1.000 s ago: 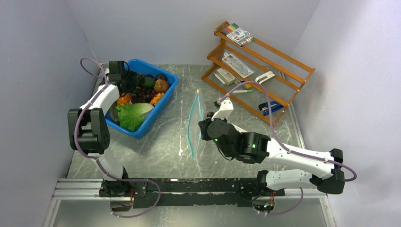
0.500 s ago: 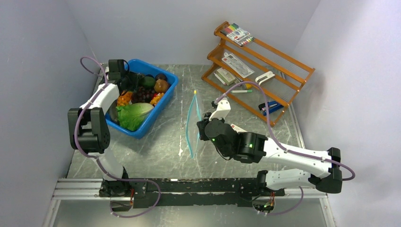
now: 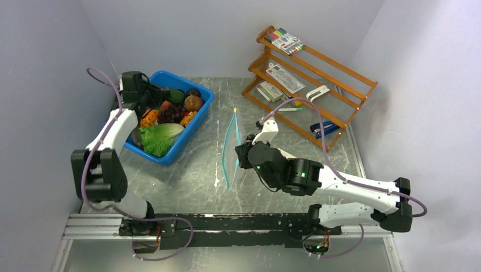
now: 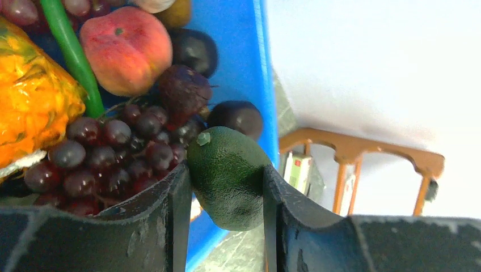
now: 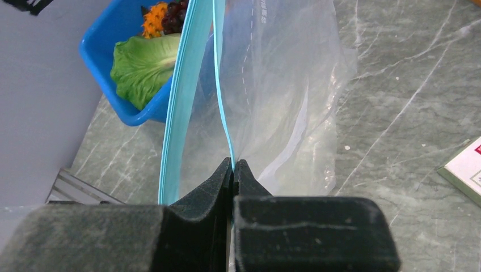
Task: Place the food in the zip-top bag and seal the zipper
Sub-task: Pick up the fake fruit from the bin, then place the fake fruit in the zipper food storage bag.
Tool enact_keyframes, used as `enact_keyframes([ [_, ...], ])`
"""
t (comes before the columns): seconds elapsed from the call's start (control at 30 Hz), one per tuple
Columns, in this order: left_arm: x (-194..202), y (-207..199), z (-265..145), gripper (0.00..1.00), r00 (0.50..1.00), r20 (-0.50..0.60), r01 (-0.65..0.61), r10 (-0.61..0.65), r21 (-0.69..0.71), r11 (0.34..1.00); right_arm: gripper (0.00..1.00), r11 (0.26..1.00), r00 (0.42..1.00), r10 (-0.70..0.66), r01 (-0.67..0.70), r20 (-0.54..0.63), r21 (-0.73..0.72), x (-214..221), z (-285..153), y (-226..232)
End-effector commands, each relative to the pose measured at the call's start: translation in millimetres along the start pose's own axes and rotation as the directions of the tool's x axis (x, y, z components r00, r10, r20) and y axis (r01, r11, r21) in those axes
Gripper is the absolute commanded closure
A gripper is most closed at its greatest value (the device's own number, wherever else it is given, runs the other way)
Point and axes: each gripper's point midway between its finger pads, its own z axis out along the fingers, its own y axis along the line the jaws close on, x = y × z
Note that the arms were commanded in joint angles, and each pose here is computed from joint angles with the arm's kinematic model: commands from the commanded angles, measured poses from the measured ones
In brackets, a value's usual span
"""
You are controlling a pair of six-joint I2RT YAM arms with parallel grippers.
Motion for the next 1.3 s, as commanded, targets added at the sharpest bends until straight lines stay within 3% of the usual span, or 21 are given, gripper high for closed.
enact_keyframes([
  [0.0,-4.4,-33.3,-50.1,0.71,0.988,0.07,-0.149,0.137,0.214,0.965,1.0,0.999,0.999,0.042,-0.042,-0.005,-0.009,3.0,1.1,2.6],
  [0.27,32.2,-40.6,-112.8,0.75,0.938,0.058,-0.341,0.341,0.315,0.886,1.0,0.999,0.999,0.042,-0.041,-0.026,0.015,9.0,7.0,4.3],
  [0.47,83.0,-47.9,-167.3,0.74,0.902,0.012,-0.383,0.432,0.482,0.788,1.0,0.998,0.997,0.051,-0.052,-0.065,-0.017,16.4,13.6,20.3],
  [0.7,134.3,-53.0,-237.6,0.76,0.855,-0.029,-0.338,0.518,0.728,0.597,1.0,0.999,0.995,0.05,-0.052,-0.092,-0.016,24.4,21.5,28.4],
  [0.9,158.1,-43.8,-276.4,0.77,0.818,-0.037,-0.293,0.574,0.832,0.47,1.0,0.999,0.994,0.046,-0.048,-0.103,-0.017,27.4,27.2,34.3],
  [1.07,177.7,-34.2,-301.2,0.76,0.815,-0.074,-0.177,0.575,0.913,0.368,1.0,0.999,0.993,0.045,-0.044,-0.108,0.009,29.6,32.6,33.0],
  [1.27,191.8,-14.6,-297.0,0.76,0.808,-0.112,-0.134,0.578,0.921,0.366,1.0,0.998,0.994,0.057,-0.057,-0.094,0.003,25.2,34.6,36.2],
])
